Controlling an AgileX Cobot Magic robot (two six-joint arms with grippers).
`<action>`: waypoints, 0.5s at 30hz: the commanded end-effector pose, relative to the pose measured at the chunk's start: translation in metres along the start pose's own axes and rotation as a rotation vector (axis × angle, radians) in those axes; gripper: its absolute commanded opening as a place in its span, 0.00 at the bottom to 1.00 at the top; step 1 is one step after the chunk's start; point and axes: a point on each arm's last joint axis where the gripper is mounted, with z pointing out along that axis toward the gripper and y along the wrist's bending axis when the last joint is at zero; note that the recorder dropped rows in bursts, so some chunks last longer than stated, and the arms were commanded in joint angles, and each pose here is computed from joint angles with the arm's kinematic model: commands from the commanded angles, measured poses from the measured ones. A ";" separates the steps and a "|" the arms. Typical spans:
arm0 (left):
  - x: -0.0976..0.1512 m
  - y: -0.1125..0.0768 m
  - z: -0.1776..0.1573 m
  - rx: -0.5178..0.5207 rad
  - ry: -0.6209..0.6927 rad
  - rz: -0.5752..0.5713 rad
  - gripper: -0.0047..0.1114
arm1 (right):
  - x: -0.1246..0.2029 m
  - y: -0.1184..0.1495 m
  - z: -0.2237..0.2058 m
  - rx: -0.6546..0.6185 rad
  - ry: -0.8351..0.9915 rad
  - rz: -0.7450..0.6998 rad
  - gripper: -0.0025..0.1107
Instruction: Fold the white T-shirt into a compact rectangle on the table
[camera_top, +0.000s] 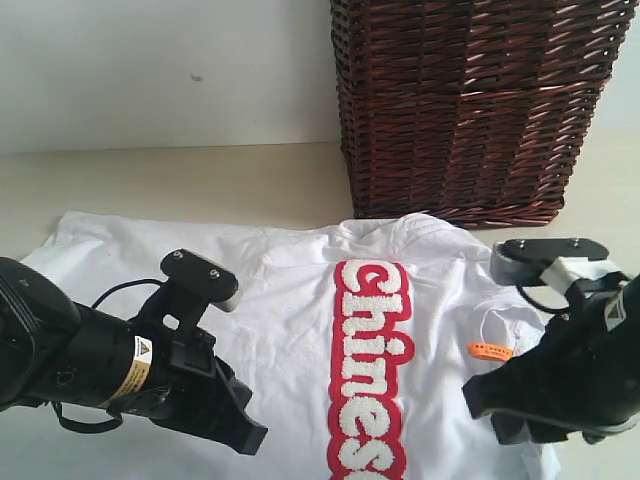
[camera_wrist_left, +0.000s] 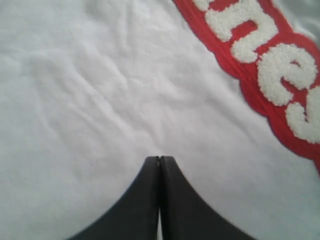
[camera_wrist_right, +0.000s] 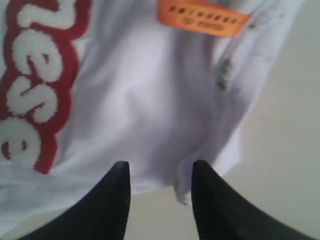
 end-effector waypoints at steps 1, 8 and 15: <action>-0.002 -0.002 -0.002 0.012 -0.010 -0.002 0.04 | 0.011 0.012 0.007 -0.010 -0.007 -0.100 0.38; -0.002 -0.002 -0.002 0.012 -0.010 0.000 0.04 | 0.022 -0.011 0.033 0.211 0.036 -0.064 0.49; -0.002 -0.002 -0.002 0.012 -0.010 0.000 0.04 | 0.014 -0.005 0.052 0.136 -0.002 -0.024 0.61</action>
